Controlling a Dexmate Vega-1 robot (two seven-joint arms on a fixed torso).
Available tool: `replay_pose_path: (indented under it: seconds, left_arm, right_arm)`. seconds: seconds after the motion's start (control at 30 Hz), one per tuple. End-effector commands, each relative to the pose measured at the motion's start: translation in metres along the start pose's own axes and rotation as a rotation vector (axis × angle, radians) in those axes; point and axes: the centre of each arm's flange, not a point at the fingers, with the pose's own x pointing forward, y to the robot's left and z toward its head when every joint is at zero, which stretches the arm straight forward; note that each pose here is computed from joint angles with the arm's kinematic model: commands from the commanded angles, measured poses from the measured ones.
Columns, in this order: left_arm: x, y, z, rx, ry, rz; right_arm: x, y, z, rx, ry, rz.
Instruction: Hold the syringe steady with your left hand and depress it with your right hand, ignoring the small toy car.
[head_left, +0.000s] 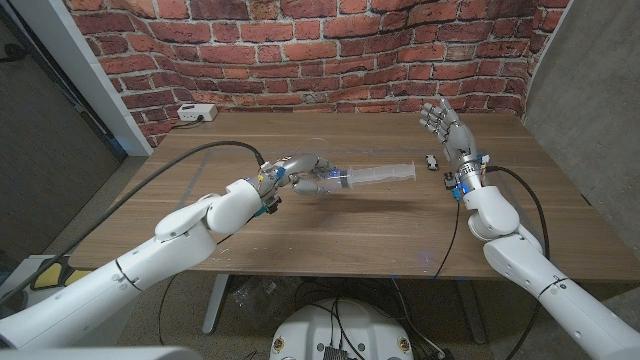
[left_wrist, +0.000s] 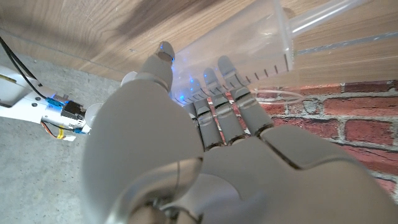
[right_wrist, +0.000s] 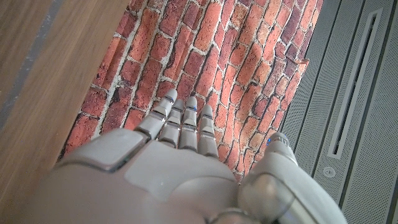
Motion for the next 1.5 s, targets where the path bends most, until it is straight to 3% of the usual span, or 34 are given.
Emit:
replay_pose_path:
  seconds: [0.03,0.37,0.67,0.9,1.3,1.5]
  left_arm:
    - [-0.018,0.001,-0.013,-0.096,0.021,0.087]
    - [-0.016,0.003,-0.018,-0.167,-0.013,0.120]
    - [0.000,0.005,-0.015,-0.216,-0.058,0.144]
    - [0.010,0.005,-0.017,-0.297,-0.081,0.181]
    - [0.024,0.012,-0.013,-0.306,-0.083,0.151]
    - [0.030,0.013,-0.009,-0.315,-0.077,0.162]
  right_arm:
    - [0.007,0.006,0.007,-0.010,-0.024,0.021]
    - [0.006,0.006,0.019,-0.056,-0.087,0.032]
    - [0.009,0.010,0.025,-0.080,-0.147,0.028]
    - [0.007,0.011,0.031,-0.132,-0.165,0.013]
    - [0.002,0.003,0.057,-0.246,-0.216,-0.026]
    - [-0.003,0.005,0.062,-0.333,-0.247,-0.039]
